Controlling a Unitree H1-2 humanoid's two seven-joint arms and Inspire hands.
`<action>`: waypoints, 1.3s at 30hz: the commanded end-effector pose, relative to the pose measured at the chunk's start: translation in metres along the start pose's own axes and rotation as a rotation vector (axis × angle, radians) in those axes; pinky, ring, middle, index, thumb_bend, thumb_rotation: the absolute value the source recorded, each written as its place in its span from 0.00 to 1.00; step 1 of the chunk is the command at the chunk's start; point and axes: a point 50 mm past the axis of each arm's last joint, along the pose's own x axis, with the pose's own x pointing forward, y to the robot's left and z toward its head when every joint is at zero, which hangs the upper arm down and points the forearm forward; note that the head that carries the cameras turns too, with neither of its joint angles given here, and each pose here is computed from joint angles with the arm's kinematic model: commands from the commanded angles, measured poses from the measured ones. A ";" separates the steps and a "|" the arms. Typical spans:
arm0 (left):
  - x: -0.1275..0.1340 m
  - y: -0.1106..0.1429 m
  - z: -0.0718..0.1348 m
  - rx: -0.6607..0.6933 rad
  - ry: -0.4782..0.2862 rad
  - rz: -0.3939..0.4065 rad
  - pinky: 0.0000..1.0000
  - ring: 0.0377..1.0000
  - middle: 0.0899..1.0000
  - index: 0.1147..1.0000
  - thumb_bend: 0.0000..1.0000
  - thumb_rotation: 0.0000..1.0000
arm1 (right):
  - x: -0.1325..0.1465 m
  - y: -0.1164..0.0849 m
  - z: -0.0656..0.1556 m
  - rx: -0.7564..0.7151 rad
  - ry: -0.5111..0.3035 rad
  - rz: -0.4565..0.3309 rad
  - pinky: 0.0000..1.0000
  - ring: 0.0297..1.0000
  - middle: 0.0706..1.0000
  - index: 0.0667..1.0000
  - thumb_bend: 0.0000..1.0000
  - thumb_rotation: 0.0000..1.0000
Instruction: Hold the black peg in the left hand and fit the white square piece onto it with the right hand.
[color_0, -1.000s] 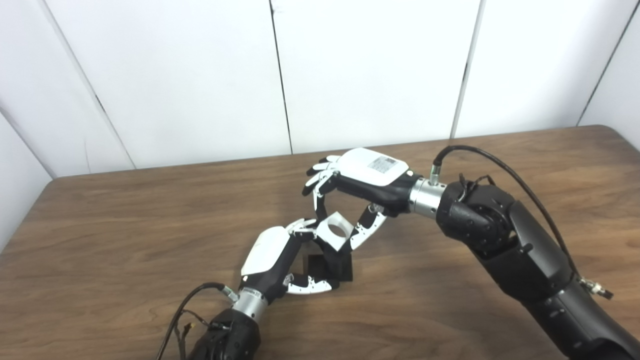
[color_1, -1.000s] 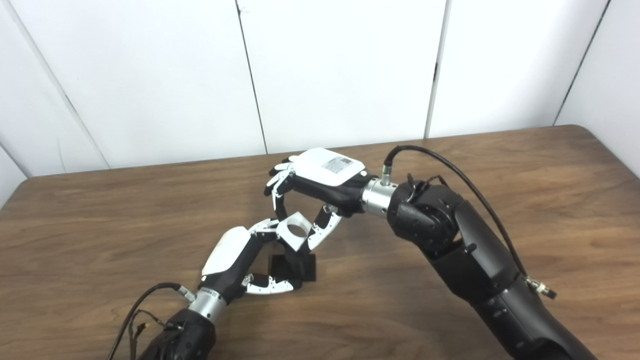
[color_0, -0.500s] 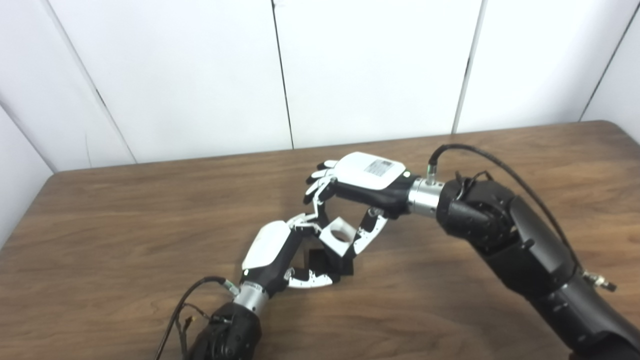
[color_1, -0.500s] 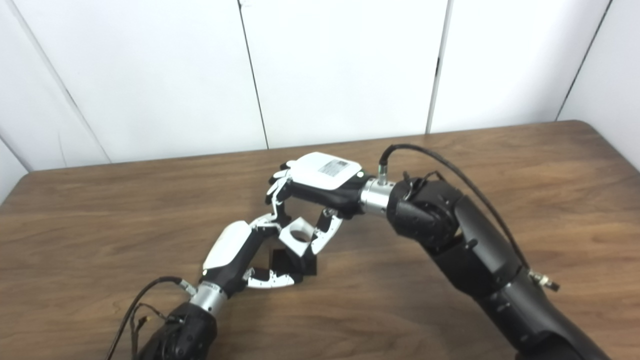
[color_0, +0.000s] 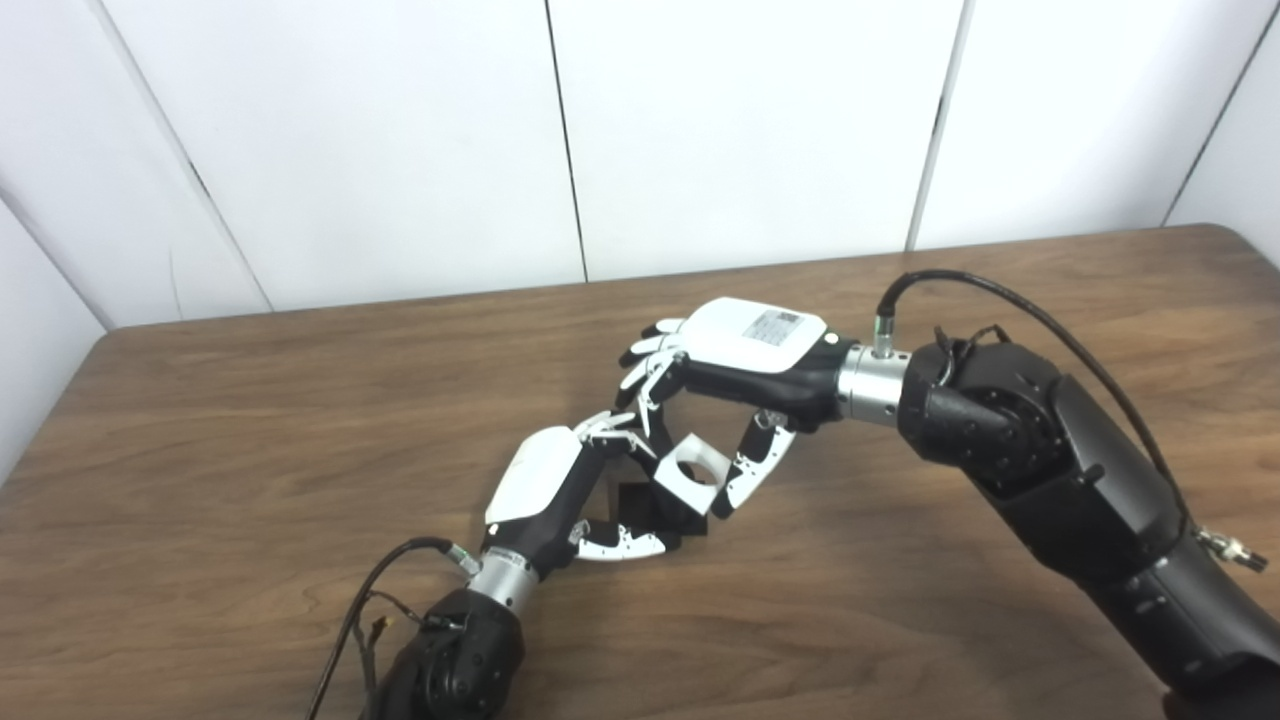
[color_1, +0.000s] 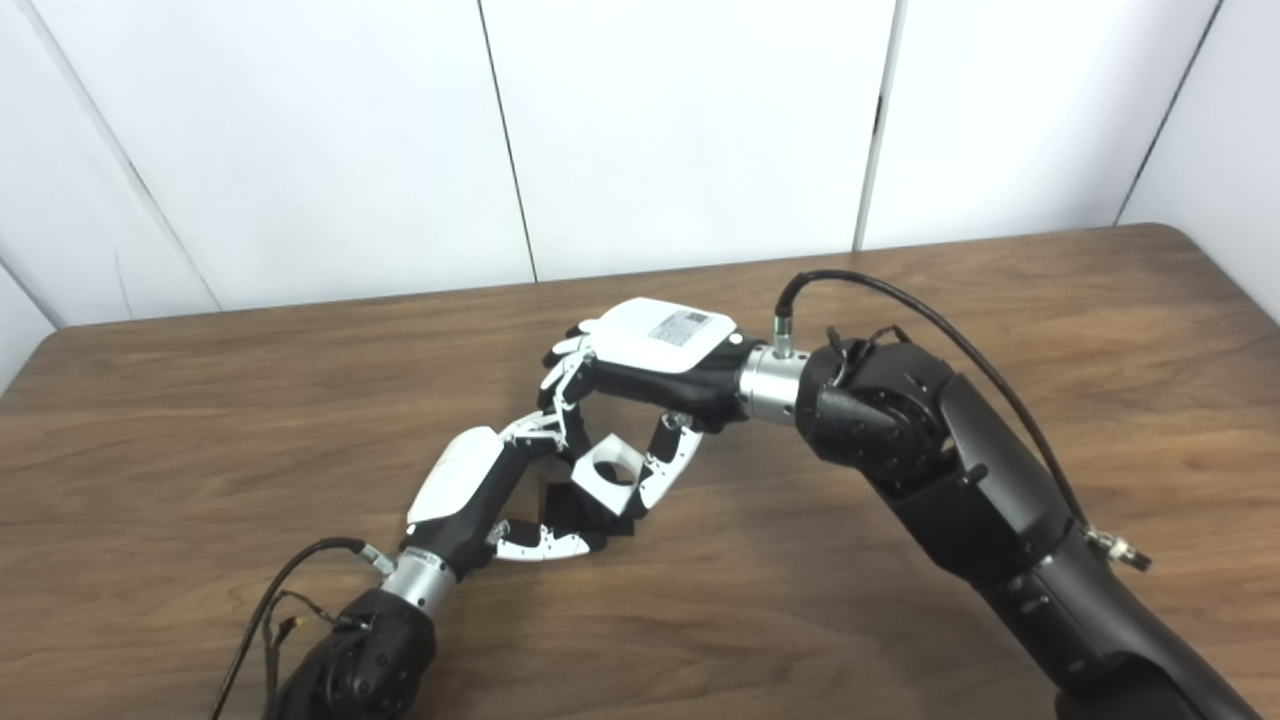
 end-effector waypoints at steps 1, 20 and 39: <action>-0.001 -0.004 -0.009 0.039 0.055 -0.047 0.84 0.90 0.85 0.42 0.52 0.07 | 0.001 -0.020 0.005 -0.036 -0.037 -0.049 0.97 0.91 0.79 0.44 0.52 0.14; -0.002 -0.008 -0.007 0.036 0.058 -0.052 0.84 0.90 0.85 0.42 0.52 0.07 | 0.019 -0.014 0.004 0.000 -0.029 -0.072 1.00 0.91 0.79 0.44 0.52 0.14; -0.004 -0.007 -0.010 0.037 0.054 -0.052 0.84 0.90 0.85 0.42 0.52 0.07 | 0.017 -0.026 -0.001 -0.011 0.004 -0.097 1.00 0.91 0.79 0.44 0.52 0.14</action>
